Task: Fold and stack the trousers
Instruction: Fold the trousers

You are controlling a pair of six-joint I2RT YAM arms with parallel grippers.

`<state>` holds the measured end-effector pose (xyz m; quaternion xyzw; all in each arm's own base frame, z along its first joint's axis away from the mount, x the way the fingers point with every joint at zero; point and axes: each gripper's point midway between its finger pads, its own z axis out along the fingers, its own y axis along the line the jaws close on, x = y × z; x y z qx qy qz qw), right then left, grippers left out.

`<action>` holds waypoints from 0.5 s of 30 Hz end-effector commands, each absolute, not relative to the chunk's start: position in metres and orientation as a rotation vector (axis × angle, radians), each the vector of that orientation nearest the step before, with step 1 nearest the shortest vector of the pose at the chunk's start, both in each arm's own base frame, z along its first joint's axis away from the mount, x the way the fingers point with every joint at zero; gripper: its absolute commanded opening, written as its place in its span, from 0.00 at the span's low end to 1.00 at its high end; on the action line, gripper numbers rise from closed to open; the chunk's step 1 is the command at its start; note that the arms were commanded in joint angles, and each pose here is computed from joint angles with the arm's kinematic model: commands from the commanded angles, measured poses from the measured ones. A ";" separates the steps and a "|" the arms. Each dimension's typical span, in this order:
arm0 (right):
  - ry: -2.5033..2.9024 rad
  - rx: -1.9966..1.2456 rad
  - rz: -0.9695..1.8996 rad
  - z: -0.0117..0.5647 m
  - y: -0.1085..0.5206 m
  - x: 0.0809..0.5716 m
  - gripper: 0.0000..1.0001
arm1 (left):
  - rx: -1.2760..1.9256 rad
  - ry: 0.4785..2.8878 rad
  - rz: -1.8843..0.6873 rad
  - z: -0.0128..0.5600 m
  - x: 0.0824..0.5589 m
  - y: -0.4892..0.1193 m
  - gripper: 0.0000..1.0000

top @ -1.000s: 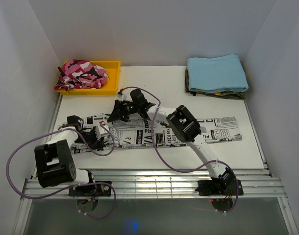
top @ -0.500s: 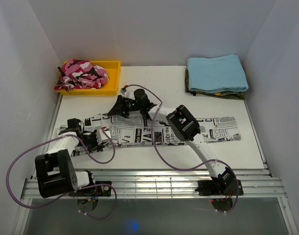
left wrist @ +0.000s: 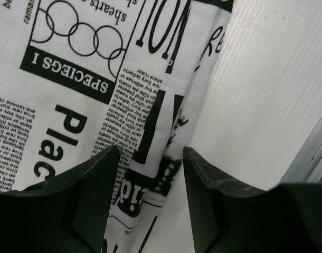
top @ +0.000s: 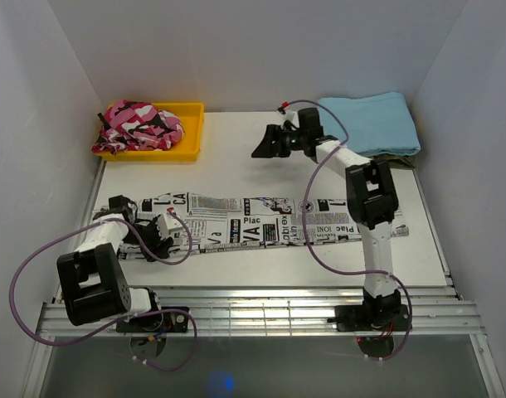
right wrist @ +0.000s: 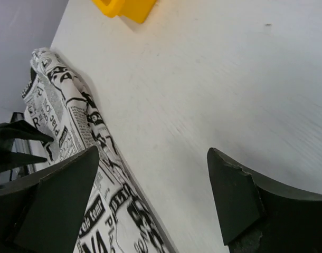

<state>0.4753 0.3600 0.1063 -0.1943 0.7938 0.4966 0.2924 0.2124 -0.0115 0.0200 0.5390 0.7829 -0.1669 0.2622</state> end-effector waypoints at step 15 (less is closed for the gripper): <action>2.634 -0.542 0.713 0.059 0.065 0.362 0.59 | 0.454 2.523 -0.626 0.067 0.306 0.005 0.72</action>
